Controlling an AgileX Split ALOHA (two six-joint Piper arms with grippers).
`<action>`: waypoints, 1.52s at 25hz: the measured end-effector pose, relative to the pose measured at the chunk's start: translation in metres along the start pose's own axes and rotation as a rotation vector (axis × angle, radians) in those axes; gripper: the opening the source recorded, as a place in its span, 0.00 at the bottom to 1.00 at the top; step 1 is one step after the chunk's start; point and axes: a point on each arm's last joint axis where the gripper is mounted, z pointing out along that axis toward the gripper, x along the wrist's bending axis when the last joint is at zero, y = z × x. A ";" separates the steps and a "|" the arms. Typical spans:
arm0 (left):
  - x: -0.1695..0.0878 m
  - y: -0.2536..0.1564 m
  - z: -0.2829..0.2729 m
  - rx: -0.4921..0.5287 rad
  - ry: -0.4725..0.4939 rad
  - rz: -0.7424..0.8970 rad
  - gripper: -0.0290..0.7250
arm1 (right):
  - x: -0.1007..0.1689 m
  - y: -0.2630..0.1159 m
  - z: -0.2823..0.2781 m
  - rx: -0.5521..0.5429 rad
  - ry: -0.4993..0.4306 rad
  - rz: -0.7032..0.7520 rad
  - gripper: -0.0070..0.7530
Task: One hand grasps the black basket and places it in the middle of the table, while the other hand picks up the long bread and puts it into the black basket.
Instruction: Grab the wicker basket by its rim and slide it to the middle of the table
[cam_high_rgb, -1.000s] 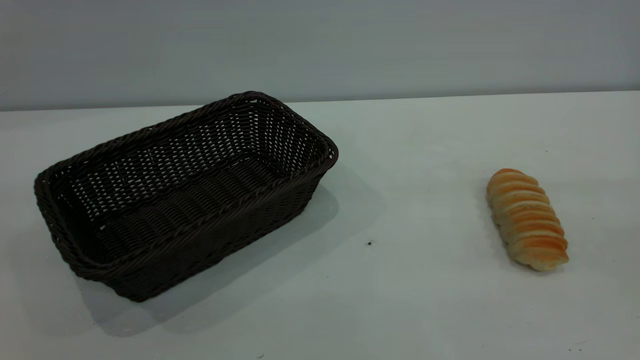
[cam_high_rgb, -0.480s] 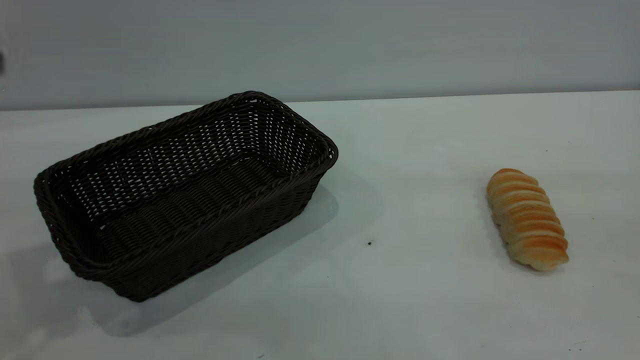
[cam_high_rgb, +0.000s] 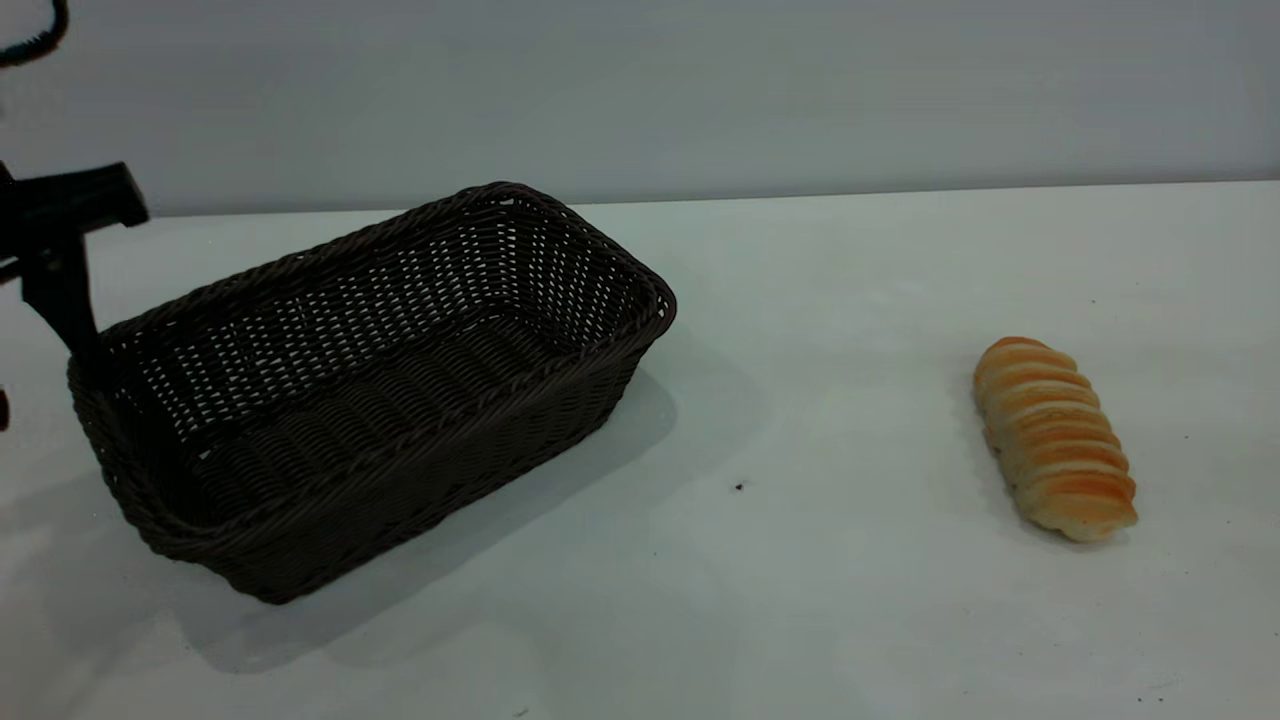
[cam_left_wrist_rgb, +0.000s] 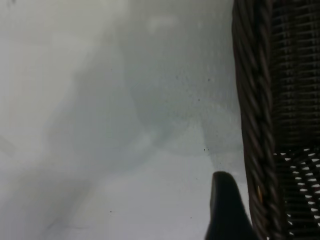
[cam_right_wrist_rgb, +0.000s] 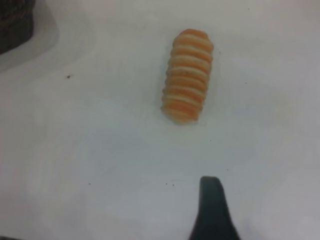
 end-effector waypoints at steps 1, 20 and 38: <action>0.000 0.000 0.001 0.000 0.000 0.000 0.71 | 0.000 0.000 0.000 0.000 0.000 0.000 0.71; -0.015 0.002 0.097 0.053 -0.007 -0.093 0.45 | 0.000 0.000 0.000 0.000 0.001 -0.003 0.71; -0.060 0.029 0.022 -0.041 -0.216 0.352 0.22 | 0.000 -0.001 0.000 0.010 0.003 -0.007 0.71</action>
